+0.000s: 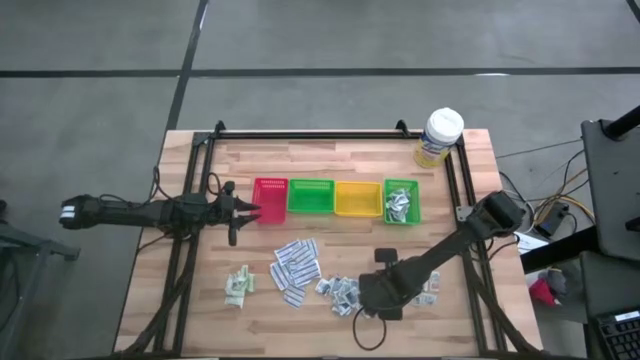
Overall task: Pick & Place First Aid Supplies
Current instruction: Put the blue alcohol pad into the right green bin
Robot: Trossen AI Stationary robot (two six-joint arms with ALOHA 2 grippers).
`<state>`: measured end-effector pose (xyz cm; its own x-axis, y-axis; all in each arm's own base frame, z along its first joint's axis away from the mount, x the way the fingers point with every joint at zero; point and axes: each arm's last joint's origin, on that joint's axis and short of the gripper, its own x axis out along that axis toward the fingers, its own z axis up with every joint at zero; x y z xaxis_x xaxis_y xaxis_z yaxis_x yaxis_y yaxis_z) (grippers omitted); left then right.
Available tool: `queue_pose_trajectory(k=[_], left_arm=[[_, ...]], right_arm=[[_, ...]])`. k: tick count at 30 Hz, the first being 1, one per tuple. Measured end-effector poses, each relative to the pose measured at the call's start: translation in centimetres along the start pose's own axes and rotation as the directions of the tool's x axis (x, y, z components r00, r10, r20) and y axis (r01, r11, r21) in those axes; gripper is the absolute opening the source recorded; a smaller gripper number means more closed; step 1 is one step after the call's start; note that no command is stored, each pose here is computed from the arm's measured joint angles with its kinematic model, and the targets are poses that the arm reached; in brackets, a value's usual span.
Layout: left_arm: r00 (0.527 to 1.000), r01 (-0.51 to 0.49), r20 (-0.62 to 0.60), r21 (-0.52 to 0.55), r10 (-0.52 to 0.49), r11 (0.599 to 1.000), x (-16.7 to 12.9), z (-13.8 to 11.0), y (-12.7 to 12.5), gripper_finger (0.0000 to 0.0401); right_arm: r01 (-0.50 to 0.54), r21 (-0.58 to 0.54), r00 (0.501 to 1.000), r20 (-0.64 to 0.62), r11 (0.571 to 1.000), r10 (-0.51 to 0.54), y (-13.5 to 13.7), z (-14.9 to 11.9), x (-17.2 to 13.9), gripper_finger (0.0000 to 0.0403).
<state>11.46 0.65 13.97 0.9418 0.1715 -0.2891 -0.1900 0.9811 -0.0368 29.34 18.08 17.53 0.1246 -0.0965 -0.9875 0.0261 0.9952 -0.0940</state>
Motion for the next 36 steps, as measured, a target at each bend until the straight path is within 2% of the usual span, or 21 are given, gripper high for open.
queue_pose_trajectory(k=[10,14,17,21,27,32,36], left_arm=[[1.000,0.000,-0.001,0.000,0.000,1.000,0.0,0.0,0.0,0.0113],[1.000,0.000,-0.002,0.000,0.000,1.000,0.0,0.0,0.0,0.0113],[1.000,0.000,-0.003,0.001,0.000,1.000,0.0,0.0,0.0,0.0113],[1.000,-0.001,-0.003,0.001,0.001,1.000,0.0,0.0,0.0,0.0113],[1.000,-0.001,-0.004,0.001,0.001,1.000,0.0,0.0,0.0,0.0113],[1.000,0.000,-0.004,0.001,0.000,1.000,0.0,0.0,0.0,0.0113],[1.000,-0.001,-0.004,0.001,0.001,1.000,0.0,0.0,0.0,0.0113]], right_arm=[[0.170,0.014,0.978,0.124,0.985,-0.171,-1.9,-0.3,-5.9,0.0008],[0.257,0.081,0.948,0.173,0.963,-0.268,-3.2,-1.1,-7.7,0.0008],[0.328,0.172,0.914,0.191,0.929,-0.358,-4.3,-1.9,-8.8,0.0008],[0.373,0.352,0.866,0.199,0.858,-0.458,-5.7,-2.8,-10.1,0.0008],[0.333,0.626,0.830,0.159,0.705,-0.534,-8.0,-3.8,-11.5,0.0008],[0.320,0.756,0.817,0.084,0.570,-0.571,-10.0,-4.0,-11.8,0.0008],[0.310,0.804,0.834,0.026,0.507,-0.552,-11.5,-3.6,-11.7,0.0008]])
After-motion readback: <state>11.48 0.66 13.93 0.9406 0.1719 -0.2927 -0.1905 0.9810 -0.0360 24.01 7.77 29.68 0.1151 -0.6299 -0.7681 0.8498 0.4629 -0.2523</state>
